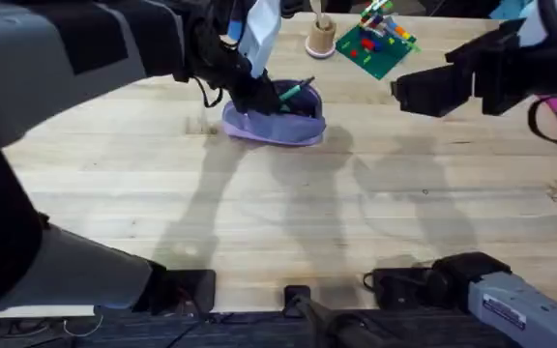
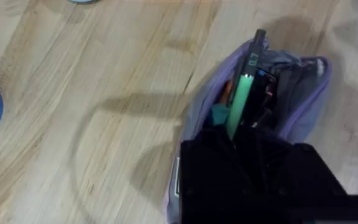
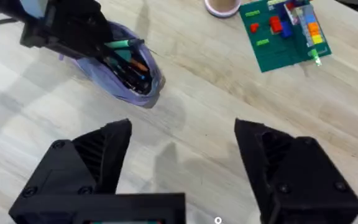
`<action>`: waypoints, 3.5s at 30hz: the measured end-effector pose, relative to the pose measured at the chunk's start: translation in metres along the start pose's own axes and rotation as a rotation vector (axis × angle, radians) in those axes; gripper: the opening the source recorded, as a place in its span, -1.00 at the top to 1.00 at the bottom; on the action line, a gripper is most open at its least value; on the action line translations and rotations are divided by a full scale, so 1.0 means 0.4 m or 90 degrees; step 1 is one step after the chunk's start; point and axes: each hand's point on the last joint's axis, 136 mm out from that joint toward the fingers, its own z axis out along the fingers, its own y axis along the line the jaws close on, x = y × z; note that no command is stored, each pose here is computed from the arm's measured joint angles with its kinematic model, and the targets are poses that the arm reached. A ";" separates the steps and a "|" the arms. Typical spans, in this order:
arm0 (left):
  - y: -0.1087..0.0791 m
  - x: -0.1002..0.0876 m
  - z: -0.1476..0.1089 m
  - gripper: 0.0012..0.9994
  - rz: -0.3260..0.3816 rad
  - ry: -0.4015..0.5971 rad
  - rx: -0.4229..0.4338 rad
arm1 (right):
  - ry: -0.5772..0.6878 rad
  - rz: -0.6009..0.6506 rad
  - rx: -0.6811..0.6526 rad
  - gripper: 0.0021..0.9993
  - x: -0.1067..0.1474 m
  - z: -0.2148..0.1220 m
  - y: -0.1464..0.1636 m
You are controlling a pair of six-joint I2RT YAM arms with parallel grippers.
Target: Unzip the bag, pick up the pens from the table one at a time and place them inside, then zip the bag closed.
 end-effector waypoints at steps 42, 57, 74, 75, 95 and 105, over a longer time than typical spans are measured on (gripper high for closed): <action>0.110 -0.027 -0.299 -0.99 -0.073 -0.112 -0.105 | 0.004 0.027 -0.002 -0.99 -0.007 0.022 -0.007; 0.108 0.099 -0.421 -0.99 -0.015 -0.179 -0.068 | 0.001 0.031 -0.001 -0.99 -0.010 0.022 -0.008; 0.051 0.233 -0.453 -0.99 0.041 -0.366 -0.106 | 0.001 0.079 -0.001 -0.99 -0.010 0.022 -0.008; 0.050 0.232 -0.453 -0.99 0.044 -0.368 -0.106 | 0.001 0.084 -0.001 -0.99 -0.010 0.022 -0.008; -0.021 0.272 -0.394 -0.99 0.084 -0.264 -0.044 | 0.005 0.046 -0.093 -1.00 -0.026 0.031 0.134; -0.022 0.284 -0.389 -0.99 0.094 -0.244 -0.043 | -0.019 0.221 -0.147 -1.00 -0.077 0.028 0.209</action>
